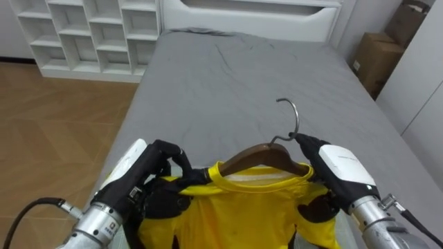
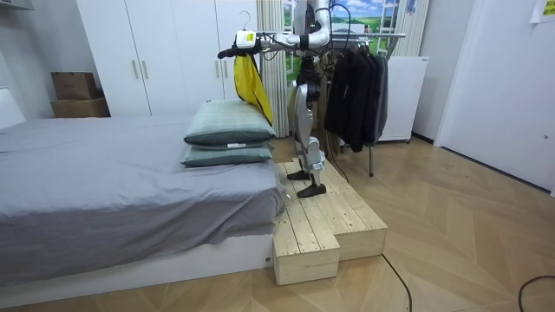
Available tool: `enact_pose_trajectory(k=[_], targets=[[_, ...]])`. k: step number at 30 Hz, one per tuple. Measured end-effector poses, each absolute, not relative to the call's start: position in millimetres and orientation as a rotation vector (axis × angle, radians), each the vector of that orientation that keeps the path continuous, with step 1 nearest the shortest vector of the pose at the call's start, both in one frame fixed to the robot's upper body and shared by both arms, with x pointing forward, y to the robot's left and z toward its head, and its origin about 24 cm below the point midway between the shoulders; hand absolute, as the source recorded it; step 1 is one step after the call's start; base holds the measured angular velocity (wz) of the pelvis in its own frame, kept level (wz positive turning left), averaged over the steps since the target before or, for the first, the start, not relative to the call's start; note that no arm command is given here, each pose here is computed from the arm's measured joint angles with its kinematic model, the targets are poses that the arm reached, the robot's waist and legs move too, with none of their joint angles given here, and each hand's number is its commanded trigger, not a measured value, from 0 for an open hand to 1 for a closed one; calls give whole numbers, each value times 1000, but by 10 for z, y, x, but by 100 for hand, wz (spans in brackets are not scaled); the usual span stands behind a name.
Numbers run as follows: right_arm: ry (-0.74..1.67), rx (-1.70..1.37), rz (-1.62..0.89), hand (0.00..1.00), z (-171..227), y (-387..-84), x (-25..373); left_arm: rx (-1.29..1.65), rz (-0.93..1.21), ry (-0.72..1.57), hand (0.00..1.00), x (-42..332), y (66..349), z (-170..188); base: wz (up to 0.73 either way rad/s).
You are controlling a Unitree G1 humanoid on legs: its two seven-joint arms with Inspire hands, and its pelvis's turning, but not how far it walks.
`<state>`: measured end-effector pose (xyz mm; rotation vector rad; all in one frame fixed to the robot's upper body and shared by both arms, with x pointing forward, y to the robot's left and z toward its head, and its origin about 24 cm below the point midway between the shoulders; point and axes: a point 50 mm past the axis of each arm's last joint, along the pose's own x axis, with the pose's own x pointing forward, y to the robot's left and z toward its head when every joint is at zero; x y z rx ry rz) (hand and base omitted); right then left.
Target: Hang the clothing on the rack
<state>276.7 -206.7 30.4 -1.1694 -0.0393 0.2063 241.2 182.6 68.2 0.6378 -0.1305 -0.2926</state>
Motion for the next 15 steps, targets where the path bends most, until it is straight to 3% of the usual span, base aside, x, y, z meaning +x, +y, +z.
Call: enact_pose_trajectory(k=[8,9,11,15], targets=[[-6,-1144,207,0,237,-2082,2760,657,-296,-130,100,2411,1816,676,0],[-6,-1144,207,40,237,-2082,2760,657,-296,-130,100,2411,1816,676,0],[-5,-1144,207,100,235,-2083,2760,657,-297,-130,100,2411,1815,675,0],[-5,-1143,206,100,235,-2083,2760,657,-297,-130,100,2410,1815,675,0]])
